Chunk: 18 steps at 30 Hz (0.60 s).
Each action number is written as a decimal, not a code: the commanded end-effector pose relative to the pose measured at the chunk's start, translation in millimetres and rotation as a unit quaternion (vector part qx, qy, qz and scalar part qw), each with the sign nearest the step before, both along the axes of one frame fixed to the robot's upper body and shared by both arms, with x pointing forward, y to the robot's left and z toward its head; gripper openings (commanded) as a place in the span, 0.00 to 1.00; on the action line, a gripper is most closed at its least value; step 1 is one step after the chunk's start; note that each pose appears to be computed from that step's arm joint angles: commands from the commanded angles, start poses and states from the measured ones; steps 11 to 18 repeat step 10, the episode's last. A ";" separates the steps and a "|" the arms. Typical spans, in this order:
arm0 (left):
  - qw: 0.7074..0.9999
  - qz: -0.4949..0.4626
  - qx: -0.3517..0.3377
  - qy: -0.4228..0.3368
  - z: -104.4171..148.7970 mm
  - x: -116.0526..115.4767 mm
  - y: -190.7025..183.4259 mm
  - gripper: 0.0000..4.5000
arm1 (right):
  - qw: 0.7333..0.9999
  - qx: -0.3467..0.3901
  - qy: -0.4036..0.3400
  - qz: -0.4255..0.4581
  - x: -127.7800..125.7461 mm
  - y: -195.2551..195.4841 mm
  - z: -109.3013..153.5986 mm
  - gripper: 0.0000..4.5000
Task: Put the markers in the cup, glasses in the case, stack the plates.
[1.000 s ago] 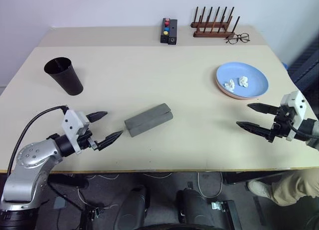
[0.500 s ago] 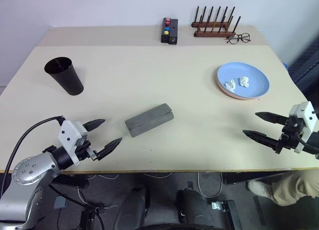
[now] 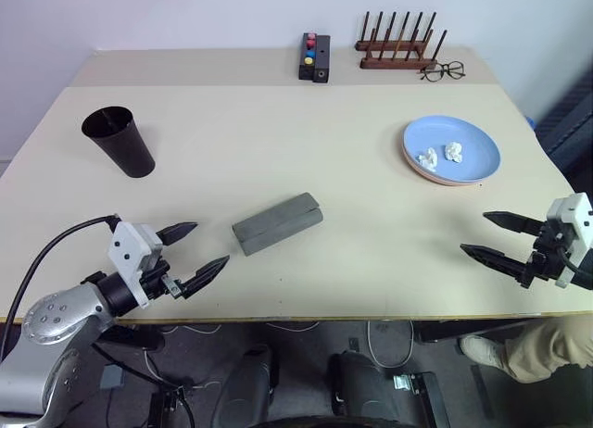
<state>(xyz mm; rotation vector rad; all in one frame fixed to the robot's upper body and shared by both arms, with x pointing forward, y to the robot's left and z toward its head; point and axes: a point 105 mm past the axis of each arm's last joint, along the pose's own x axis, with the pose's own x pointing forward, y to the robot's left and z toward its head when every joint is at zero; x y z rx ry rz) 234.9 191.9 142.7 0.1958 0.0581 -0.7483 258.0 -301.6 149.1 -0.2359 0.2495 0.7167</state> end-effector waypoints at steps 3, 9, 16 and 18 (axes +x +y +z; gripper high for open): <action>1.000 -0.006 0.003 -0.017 14.2 -2.9 -6.0 1.00 | 1.000 -0.017 -0.012 0.013 3.6 0.9 8.3 0.99; 1.000 0.001 0.003 -0.012 14.8 -7.5 -4.8 1.00 | 1.000 -0.013 -0.007 0.023 5.9 9.9 6.4 0.99; 1.000 0.001 0.004 -0.012 14.7 -7.5 -4.5 1.00 | 1.000 -0.011 -0.009 0.025 7.7 11.8 7.6 0.99; 1.000 0.001 0.004 -0.012 14.7 -7.5 -4.5 1.00 | 1.000 -0.011 -0.009 0.025 7.7 11.8 7.6 0.99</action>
